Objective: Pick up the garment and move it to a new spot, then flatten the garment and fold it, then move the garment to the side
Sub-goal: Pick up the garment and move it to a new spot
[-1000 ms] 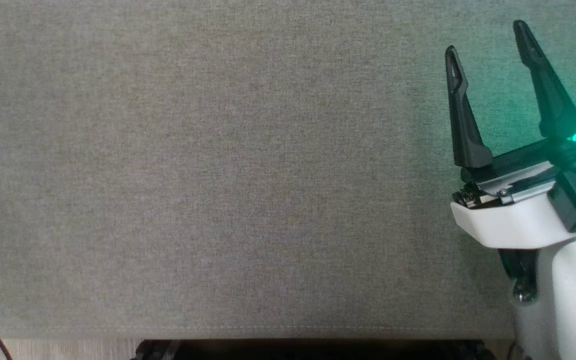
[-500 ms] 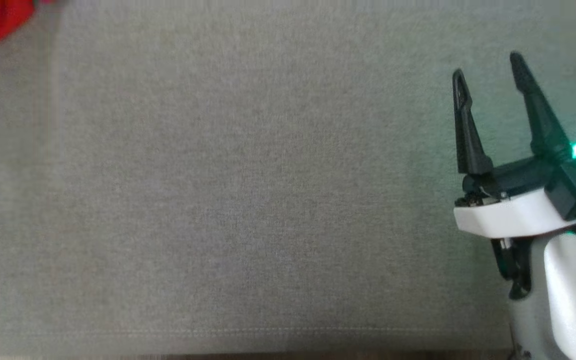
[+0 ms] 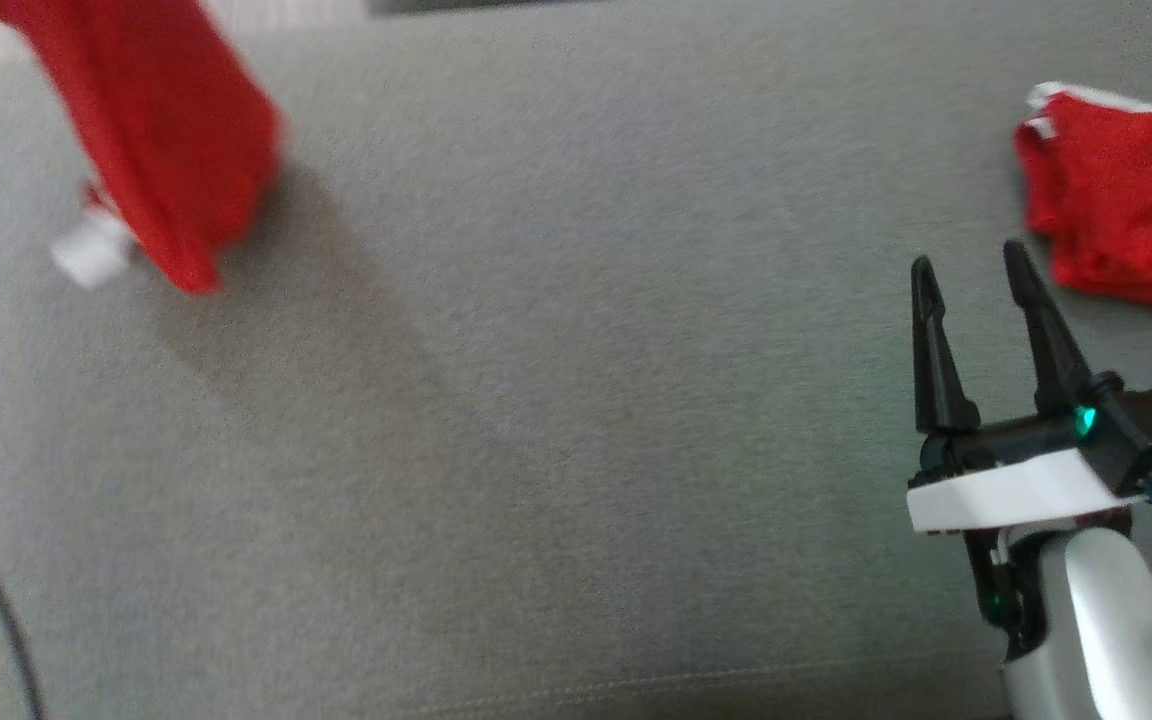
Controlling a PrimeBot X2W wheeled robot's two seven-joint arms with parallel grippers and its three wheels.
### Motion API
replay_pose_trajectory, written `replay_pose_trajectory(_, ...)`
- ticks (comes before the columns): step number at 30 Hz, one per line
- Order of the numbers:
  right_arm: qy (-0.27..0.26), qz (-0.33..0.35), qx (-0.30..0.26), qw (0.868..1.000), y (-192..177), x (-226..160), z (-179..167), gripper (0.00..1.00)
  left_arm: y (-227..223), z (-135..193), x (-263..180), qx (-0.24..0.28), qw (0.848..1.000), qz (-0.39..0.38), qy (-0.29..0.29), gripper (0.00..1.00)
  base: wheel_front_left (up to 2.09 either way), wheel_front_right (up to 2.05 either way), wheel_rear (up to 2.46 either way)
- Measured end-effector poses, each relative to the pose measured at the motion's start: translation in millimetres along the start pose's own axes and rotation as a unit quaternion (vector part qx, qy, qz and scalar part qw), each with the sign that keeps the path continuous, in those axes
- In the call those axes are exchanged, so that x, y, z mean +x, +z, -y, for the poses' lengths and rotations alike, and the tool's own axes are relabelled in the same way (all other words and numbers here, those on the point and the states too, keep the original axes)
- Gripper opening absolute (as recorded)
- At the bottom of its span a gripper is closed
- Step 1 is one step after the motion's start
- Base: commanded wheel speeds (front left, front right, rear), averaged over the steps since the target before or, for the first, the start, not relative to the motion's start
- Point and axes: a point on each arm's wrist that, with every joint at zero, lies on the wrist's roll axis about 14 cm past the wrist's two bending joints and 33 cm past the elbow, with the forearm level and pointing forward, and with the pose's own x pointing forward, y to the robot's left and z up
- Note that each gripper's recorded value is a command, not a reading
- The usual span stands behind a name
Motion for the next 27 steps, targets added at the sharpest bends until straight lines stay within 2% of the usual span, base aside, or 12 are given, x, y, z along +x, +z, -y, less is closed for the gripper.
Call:
replay_pose_trajectory(6, -0.035, 0.016, 0.006, 0.999, 12, -27, 19, 1.00, 45, 88, 12, -0.044, 0.993, 0.045, -0.100, 0.00, 0.00, 0.00, 0.00)
replay_pose_trajectory(11, -0.062, 0.025, 0.005, 0.998, 18, -43, 35, 1.00, 63, 158, 7, -0.091, 0.978, 0.058, -0.177, 0.00, 0.00, 0.00, 0.00)
replay_pose_trajectory(15, -0.072, 0.018, 0.010, 0.997, 11, -46, 41, 1.00, 54, 184, 3, -0.126, 0.969, 0.053, -0.205, 0.00, 0.00, 0.00, 0.00)
replay_pose_trajectory(17, -0.073, 0.012, 0.013, 0.997, 6, -45, 41, 1.00, 27, 184, -2, -0.149, 0.968, 0.030, -0.199, 0.00, 0.00, 0.00, 0.00)
replay_pose_trajectory(20, -0.073, 0.003, 0.017, 0.997, -1, -42, 41, 1.00, -46, 175, -18, -0.175, 0.969, -0.043, -0.167, 0.00, 0.00, 0.00, 0.00)
replay_pose_trajectory(24, -0.073, -0.007, 0.022, 0.997, -11, -38, 41, 1.00, -150, 152, -61, -0.190, 0.965, -0.151, -0.100, 0.00, 0.00, 0.00, 0.00)
replay_pose_trajectory(27, -0.072, -0.013, 0.022, 0.997, -17, -34, 41, 1.00, -207, 130, -95, -0.188, 0.958, -0.209, -0.045, 0.00, 0.00, 0.00, 0.00)
